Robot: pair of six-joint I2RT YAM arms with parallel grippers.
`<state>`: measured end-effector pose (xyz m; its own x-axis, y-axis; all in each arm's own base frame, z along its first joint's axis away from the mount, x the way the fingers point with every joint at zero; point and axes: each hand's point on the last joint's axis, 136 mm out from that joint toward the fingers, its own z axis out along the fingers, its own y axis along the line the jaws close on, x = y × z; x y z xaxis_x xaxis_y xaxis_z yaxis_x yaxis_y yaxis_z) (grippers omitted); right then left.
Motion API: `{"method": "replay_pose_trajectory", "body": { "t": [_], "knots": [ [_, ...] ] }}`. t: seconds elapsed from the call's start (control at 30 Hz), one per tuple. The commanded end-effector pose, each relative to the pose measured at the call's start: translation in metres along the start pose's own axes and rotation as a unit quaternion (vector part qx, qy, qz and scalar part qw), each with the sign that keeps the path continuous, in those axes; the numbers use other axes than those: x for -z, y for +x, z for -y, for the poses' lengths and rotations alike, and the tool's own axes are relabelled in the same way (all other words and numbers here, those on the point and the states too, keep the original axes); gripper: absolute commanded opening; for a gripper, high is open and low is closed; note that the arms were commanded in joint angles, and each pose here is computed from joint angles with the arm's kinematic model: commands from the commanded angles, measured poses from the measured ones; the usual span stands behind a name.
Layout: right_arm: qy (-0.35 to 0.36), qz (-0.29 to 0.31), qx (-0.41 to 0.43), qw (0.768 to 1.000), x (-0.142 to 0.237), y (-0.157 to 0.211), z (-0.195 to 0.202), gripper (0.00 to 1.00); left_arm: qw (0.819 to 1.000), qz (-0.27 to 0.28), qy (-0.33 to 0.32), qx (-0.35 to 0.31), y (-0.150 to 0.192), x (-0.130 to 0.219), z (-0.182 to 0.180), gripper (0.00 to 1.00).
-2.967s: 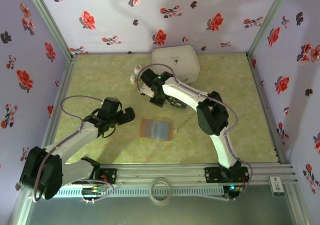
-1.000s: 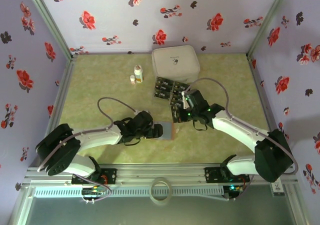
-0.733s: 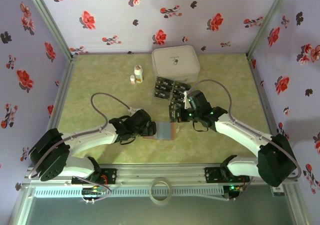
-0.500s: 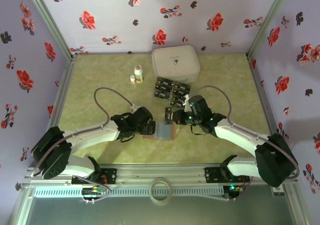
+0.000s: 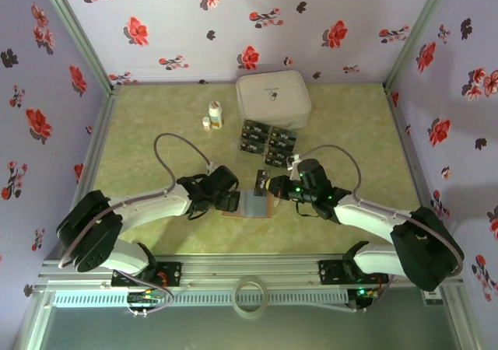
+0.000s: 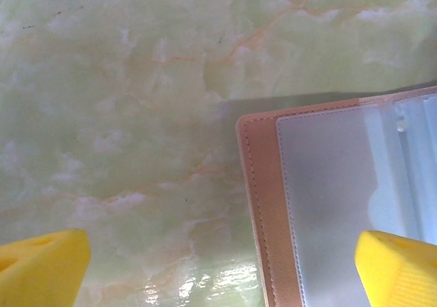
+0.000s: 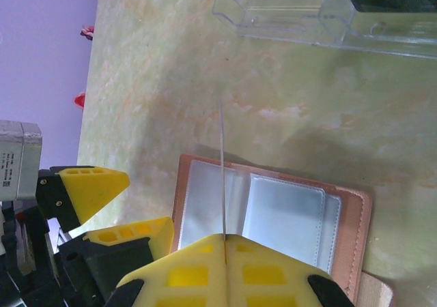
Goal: Put the credit cards into the card holder
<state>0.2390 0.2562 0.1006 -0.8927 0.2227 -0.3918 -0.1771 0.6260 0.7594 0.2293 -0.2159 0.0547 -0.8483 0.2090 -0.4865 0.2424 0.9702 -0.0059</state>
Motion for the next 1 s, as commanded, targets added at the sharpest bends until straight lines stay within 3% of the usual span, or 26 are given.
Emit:
{"method": "replay_pose_trajectory", "body": {
  "t": [0.0, 0.37, 0.97],
  "knots": [
    [-0.026, 0.017, 0.002, 0.999, -0.001, -0.003, -0.009, 0.0, 1.0, -0.007, -0.02, -0.01, 0.008, -0.009, -0.01, 1.0],
    [-0.067, -0.01, -0.004, 0.998, -0.018, 0.011, -0.017, 0.0, 0.999, -0.022, -0.031, 0.006, 0.027, -0.016, -0.021, 1.0],
    [-0.067, -0.018, 0.013, 0.998, -0.03, 0.027, -0.004, 0.0, 0.998, -0.031, -0.04, 0.031, 0.043, -0.022, -0.03, 1.0]
  ]
}}
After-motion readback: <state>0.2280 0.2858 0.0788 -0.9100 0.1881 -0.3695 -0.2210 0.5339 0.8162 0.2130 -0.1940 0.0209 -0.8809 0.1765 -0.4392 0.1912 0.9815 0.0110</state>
